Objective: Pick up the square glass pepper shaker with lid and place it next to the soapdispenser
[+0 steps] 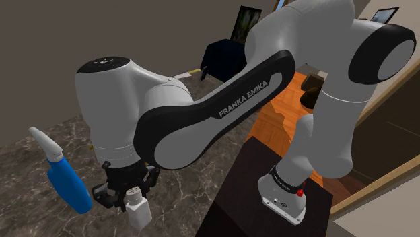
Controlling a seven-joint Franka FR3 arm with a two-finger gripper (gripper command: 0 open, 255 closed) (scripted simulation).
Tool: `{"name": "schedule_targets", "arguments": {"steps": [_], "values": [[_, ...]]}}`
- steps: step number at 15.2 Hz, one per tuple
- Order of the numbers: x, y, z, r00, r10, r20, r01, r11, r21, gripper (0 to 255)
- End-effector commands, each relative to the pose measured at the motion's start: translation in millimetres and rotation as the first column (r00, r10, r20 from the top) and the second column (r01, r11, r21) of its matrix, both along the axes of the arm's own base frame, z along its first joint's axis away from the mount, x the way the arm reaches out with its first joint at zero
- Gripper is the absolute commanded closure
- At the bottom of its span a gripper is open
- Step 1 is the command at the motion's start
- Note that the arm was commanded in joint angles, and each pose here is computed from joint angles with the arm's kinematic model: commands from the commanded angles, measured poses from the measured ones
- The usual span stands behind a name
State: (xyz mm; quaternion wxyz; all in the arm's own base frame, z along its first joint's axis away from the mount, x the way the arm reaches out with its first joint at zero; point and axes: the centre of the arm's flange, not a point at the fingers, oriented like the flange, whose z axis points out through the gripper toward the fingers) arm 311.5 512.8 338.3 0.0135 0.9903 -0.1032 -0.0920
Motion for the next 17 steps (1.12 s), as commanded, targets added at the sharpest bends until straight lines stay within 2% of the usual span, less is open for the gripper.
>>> {"name": "schedule_targets", "arguments": {"steps": [1,2,7,11,17], "values": [[0,0,0,1.000,0.000,0.000,0.000,1.000,0.000,255],[0,0,0,1.000,0.000,0.000,0.000,1.000,0.000,0],[0,0,0,1.000,0.000,0.000,0.000,1.000,0.000,0],[9,0,49,1.000,0.000,0.000,0.000,1.000,0.000,0],[9,0,49,1.000,0.000,0.000,0.000,1.000,0.000,0]]}}
